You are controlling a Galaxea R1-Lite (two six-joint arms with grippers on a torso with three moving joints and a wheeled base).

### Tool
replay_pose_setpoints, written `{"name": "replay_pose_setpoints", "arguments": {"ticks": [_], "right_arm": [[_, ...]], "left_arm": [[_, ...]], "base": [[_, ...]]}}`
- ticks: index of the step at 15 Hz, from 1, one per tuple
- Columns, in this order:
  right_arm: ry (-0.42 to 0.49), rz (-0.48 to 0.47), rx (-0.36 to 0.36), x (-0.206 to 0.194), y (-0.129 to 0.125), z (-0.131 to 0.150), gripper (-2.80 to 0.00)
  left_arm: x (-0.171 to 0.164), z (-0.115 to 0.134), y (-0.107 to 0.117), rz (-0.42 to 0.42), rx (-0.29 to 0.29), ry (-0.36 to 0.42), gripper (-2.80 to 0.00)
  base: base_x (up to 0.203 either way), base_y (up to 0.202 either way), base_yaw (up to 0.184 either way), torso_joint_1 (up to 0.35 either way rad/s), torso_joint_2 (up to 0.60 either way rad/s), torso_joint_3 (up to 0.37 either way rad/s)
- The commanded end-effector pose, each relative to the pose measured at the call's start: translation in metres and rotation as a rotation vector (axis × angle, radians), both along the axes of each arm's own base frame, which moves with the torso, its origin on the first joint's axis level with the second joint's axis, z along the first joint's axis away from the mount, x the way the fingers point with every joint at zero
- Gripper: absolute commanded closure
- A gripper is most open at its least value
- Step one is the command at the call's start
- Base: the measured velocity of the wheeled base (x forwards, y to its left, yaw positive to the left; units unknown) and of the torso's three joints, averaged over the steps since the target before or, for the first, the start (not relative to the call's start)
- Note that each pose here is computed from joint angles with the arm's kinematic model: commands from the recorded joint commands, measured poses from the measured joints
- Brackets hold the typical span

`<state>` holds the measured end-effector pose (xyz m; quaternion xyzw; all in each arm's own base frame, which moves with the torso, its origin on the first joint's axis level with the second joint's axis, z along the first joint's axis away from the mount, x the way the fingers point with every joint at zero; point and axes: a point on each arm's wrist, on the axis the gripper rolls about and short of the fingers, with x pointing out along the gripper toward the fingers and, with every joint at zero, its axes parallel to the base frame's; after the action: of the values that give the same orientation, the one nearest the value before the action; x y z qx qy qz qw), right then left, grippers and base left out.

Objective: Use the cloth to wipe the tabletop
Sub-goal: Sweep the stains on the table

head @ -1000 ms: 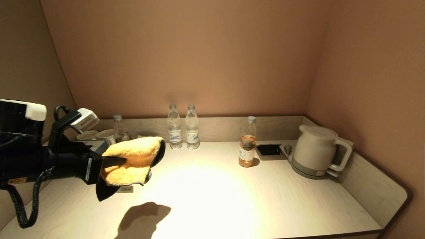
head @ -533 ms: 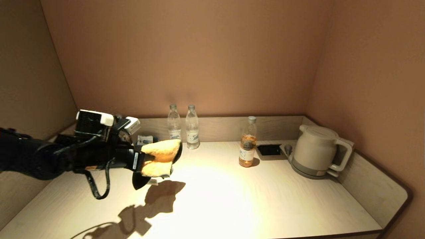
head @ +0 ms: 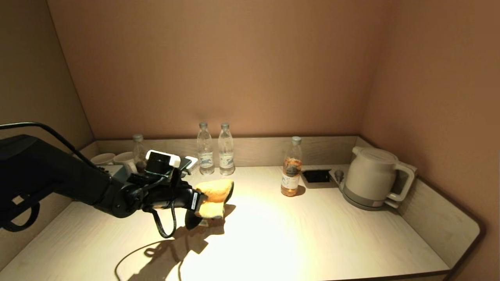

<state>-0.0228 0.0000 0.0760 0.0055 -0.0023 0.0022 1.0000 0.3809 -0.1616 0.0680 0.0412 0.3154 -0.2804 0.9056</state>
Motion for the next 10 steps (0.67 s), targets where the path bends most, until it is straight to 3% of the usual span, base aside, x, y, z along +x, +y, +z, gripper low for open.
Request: {"name": "replay_pose_setpoints", "arguments": {"ticks": [1,5,7,10], "right_arm": [[0.000,0.000,0.000,0.000,0.000,0.000,0.00],[-0.002,0.000,0.000,0.000,0.000,0.000,0.00],[0.000,0.000,0.000,0.000,0.000,0.000,0.00],[-0.002,0.000,0.000,0.000,0.000,0.000,0.00]], "left_arm": [[0.006,-0.019,-0.002,0.001,0.017,0.033,0.00],[0.007,-0.026,-0.001,0.016,0.035,0.055,0.00],[0.007,-0.035,0.006,0.065,0.082,0.064,0.00],[0.001,-0.042,0.013,0.079,0.108,0.094,0.00]], "base": [[0.000,0.000,0.000,0.000,0.00,0.000],[0.000,0.000,0.000,0.000,0.00,0.000],[0.000,0.000,0.000,0.000,0.00,0.000],[0.000,0.000,0.000,0.000,0.00,0.000]]}}
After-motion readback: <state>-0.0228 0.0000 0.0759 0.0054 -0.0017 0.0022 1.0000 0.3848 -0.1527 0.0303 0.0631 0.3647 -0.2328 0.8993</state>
